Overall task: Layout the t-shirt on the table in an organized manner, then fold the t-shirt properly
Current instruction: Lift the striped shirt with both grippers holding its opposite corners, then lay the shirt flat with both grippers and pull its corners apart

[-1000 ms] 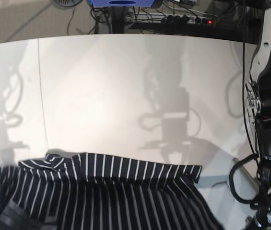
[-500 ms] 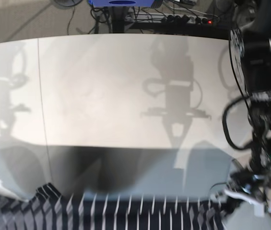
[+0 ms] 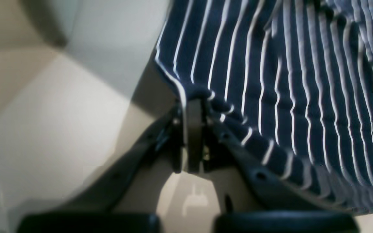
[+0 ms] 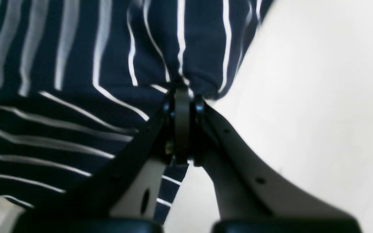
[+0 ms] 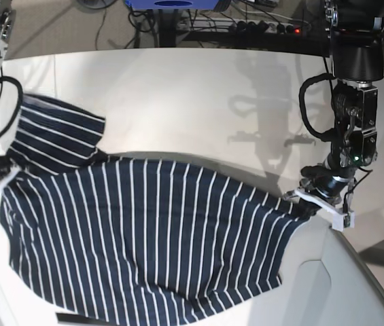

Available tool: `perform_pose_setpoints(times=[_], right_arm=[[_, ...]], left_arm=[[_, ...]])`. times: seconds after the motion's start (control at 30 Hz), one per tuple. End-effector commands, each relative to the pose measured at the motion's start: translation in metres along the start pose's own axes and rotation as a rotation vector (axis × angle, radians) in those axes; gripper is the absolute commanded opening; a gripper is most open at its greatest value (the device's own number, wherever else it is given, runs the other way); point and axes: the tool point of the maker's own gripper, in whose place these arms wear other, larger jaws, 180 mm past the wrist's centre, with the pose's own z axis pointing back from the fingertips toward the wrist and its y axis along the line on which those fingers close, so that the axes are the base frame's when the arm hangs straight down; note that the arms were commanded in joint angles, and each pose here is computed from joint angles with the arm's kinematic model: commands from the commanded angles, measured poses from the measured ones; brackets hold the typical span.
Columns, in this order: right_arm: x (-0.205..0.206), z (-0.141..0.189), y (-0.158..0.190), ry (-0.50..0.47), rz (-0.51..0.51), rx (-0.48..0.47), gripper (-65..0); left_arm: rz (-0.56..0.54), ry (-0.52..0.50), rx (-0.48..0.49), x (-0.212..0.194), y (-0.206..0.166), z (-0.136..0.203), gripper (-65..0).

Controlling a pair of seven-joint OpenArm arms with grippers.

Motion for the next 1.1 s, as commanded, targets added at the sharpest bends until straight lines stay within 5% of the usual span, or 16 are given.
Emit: perform_pose_setpoints(times=[0.0,0.43,0.8,0.87,1.0,1.07], right_arm=[[0.019,0.005,-0.008,-0.053,0.0,-0.013,-65.0],[-0.045,0.002,-0.009,0.059,0.011,-0.016,-65.0],[-0.018,0.006,-0.022,0.002,0.034,-0.049,-64.2],[-0.014,0.007,-0.028,0.019,0.056,-0.076,-58.1],[-0.012,0.01,-0.035,0.051,0.085,-0.109,-31.4],[-0.008,0.013,-0.039,0.037,0.077,-0.118,-19.2]], left_arm=[[-0.007,-0.023,0.009,0.007,0.006,0.003,-65.0],[-0.241,0.122,0.111,-0.06,0.012,0.011,-65.0],[-0.255,0.121,0.114,-0.058,0.013,0.012,-65.0],[-0.254,0.14,0.115,-0.068,0.014,0.015,-65.0],[-0.262,0.149,0.114,-0.076,0.014,0.024,-65.0],[-0.27,0.144,0.109,-0.078,0.012,0.03,-49.2]])
